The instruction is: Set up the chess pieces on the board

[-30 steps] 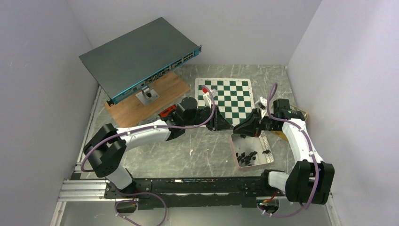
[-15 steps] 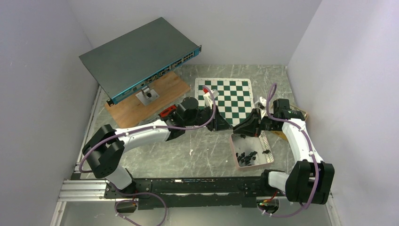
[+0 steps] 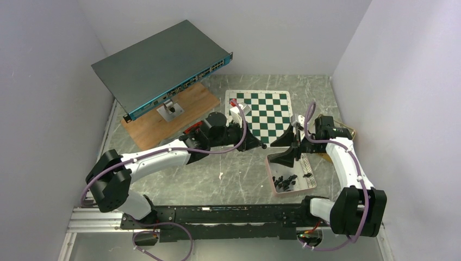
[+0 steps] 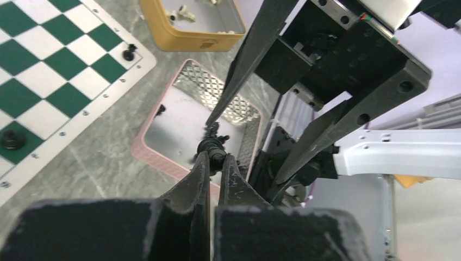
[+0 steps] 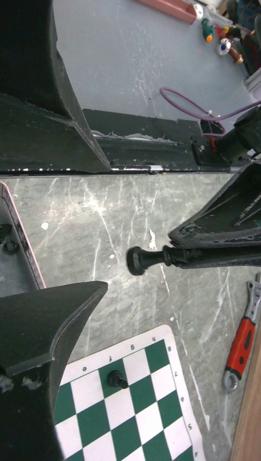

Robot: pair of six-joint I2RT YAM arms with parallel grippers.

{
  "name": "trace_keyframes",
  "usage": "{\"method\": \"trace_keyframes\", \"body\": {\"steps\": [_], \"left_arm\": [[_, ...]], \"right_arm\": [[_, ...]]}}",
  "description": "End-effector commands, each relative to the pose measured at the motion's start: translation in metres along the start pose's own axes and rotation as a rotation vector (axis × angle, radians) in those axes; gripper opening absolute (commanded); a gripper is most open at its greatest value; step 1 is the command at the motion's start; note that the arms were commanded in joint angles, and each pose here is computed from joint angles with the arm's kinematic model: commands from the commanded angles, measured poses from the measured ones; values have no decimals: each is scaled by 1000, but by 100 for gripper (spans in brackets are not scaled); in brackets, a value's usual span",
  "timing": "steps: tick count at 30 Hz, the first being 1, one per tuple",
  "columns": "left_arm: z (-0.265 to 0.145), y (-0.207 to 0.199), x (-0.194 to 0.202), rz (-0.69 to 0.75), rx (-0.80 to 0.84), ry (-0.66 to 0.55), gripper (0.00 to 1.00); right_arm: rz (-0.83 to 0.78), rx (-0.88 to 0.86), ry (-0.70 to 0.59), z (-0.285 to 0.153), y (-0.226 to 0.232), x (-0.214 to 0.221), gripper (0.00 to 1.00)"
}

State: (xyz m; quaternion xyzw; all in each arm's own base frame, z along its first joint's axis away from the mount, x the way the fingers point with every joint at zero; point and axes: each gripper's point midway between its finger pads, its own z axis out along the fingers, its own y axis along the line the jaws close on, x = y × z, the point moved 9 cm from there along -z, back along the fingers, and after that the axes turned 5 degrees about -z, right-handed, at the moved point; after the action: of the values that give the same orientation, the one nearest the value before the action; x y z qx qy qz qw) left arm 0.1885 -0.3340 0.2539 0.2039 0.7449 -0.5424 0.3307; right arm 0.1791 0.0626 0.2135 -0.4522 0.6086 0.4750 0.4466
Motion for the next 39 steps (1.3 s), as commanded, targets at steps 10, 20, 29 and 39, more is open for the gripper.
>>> {"method": "trace_keyframes", "body": {"steps": [10,20,29,39], "left_arm": [[1,15,-28,256,-329,41,0],[47,40,-32,380,-448,164,0],[83,70,-28,446,-517,218,0],[105,92,-21,482,-540,224,0]], "right_arm": [[-21,434,161,-45,-35,-15,77],[91,675,152,-75,-49,-13,78],[102,706,150,-81,-51,-10,78],[102,698,149,-82,-50,-9,78]]}}
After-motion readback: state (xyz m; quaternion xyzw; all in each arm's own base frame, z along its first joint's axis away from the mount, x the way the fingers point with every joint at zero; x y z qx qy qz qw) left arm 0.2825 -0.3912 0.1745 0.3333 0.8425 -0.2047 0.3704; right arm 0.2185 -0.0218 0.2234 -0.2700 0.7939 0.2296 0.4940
